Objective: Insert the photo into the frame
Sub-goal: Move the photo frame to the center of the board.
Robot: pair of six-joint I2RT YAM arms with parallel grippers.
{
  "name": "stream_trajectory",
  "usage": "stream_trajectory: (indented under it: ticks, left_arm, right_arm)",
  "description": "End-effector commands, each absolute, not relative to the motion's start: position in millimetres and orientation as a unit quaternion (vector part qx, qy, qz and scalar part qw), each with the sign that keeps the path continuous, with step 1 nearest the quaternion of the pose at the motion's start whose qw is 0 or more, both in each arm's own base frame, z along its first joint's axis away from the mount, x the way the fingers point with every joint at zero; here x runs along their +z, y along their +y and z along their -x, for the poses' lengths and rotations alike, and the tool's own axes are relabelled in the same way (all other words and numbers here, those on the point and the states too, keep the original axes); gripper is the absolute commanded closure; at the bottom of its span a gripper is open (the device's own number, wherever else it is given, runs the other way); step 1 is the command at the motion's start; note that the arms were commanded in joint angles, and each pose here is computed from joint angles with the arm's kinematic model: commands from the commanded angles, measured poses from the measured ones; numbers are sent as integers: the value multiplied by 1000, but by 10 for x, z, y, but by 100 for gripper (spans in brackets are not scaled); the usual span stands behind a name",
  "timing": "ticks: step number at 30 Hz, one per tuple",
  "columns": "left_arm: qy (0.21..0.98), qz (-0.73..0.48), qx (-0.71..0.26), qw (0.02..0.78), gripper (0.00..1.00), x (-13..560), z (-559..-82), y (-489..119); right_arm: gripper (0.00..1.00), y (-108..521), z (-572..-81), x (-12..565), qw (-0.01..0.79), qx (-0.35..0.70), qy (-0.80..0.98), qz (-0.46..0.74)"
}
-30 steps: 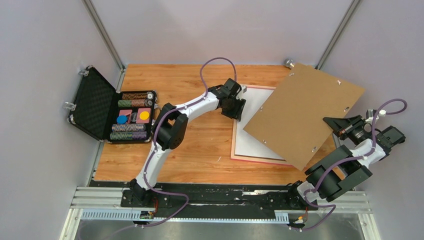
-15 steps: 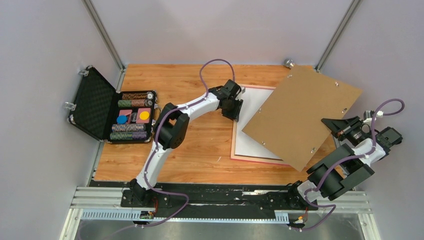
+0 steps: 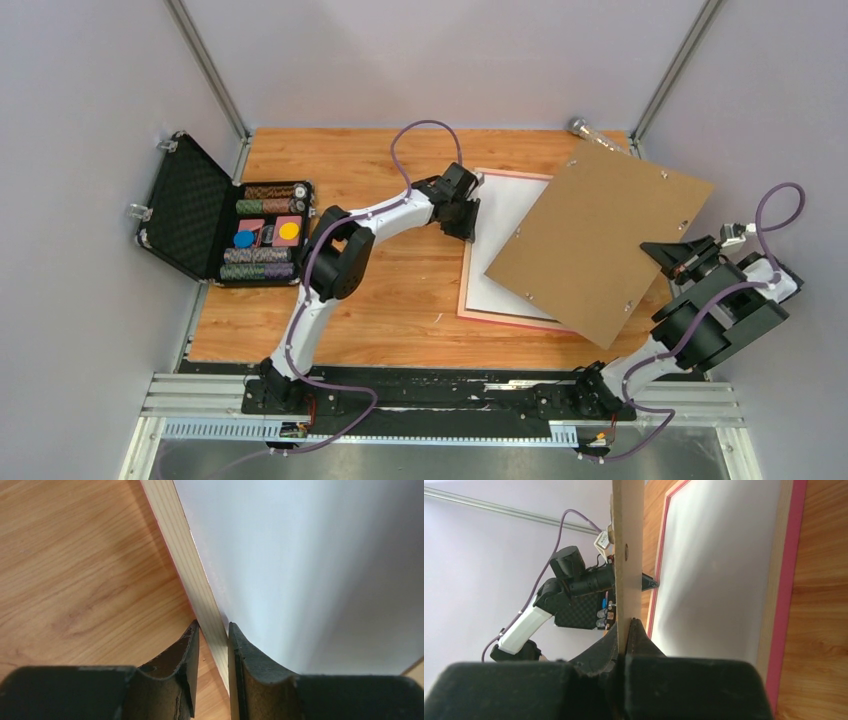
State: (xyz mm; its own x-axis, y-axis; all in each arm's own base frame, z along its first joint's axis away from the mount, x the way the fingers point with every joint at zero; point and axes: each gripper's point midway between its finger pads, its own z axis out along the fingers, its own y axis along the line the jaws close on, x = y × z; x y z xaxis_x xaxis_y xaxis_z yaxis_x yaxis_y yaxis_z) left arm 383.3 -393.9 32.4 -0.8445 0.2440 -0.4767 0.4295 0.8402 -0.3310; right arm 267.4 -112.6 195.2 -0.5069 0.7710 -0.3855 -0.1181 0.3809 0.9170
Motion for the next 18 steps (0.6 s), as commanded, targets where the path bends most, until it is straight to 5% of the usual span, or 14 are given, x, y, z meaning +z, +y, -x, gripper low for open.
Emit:
stream_trajectory:
  ticks: [1, 18]
  left_arm:
    - [944, -160, -192, 215, 100, 341, -3841, -3635]
    - [943, -95, -171, 270, 100, 628, -4020, -2852]
  right_arm:
    - [100, -1115, -2729, 2242, 495, 545, 637, -228]
    - [100, -707, -2863, 2412, 436, 535, 709, -145]
